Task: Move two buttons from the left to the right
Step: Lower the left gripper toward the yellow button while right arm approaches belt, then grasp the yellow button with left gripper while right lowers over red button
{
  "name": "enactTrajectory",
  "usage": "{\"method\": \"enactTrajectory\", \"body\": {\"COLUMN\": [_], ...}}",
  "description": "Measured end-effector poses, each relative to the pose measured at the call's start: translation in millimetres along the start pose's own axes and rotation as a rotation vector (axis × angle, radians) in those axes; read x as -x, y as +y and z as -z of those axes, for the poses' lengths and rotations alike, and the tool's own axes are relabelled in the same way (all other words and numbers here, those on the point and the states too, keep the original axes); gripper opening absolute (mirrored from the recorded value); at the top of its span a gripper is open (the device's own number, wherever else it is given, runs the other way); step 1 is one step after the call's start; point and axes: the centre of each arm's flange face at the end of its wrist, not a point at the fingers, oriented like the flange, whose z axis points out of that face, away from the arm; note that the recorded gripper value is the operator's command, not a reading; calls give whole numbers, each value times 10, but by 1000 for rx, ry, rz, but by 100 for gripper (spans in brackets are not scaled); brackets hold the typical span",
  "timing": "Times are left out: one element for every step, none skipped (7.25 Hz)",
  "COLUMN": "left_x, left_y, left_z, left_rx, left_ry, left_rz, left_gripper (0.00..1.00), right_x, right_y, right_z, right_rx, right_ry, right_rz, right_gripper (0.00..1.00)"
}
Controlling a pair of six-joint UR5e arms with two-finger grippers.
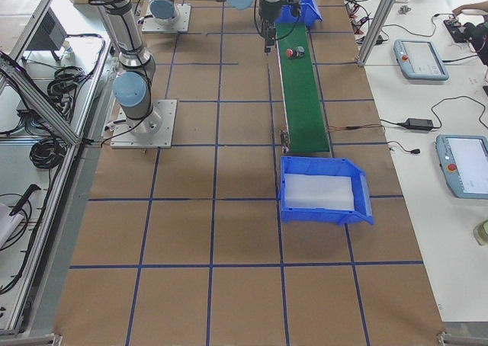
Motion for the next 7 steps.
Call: {"method": "enactTrajectory", "body": {"left_x": [-37, -67, -95, -118, -136, -135, -126], "left_y": [-1, -5, -7, -8, -12, -19, -31], "left_z": [-99, -186, -272, -347, -422, -491, -542], "left_rx": [-1, -5, -8, -10, -11, -13, -21], "left_ry": [1, -3, -12, -23, -32, -42, -49], "left_rz": [-24, -41, -62, -83, -109, -149, -183], "left_gripper": [96, 96, 96, 96, 96, 96, 96], "right_x": [2, 4, 13, 35, 55, 58, 62], "right_y": [-1, -1, -5, -41, -134, -283, -472], "right_z": [-5, -25, -55, -88, -143, -247, -373], "right_rx": [1, 4, 0, -21, -46, -60, -77], "right_ry": [-2, -3, -11, -33, -56, -70, -75], "right_rz": [0, -3, -20, -56, -84, -94, -96], "right_gripper": [100, 100, 100, 100, 100, 100, 100]}}
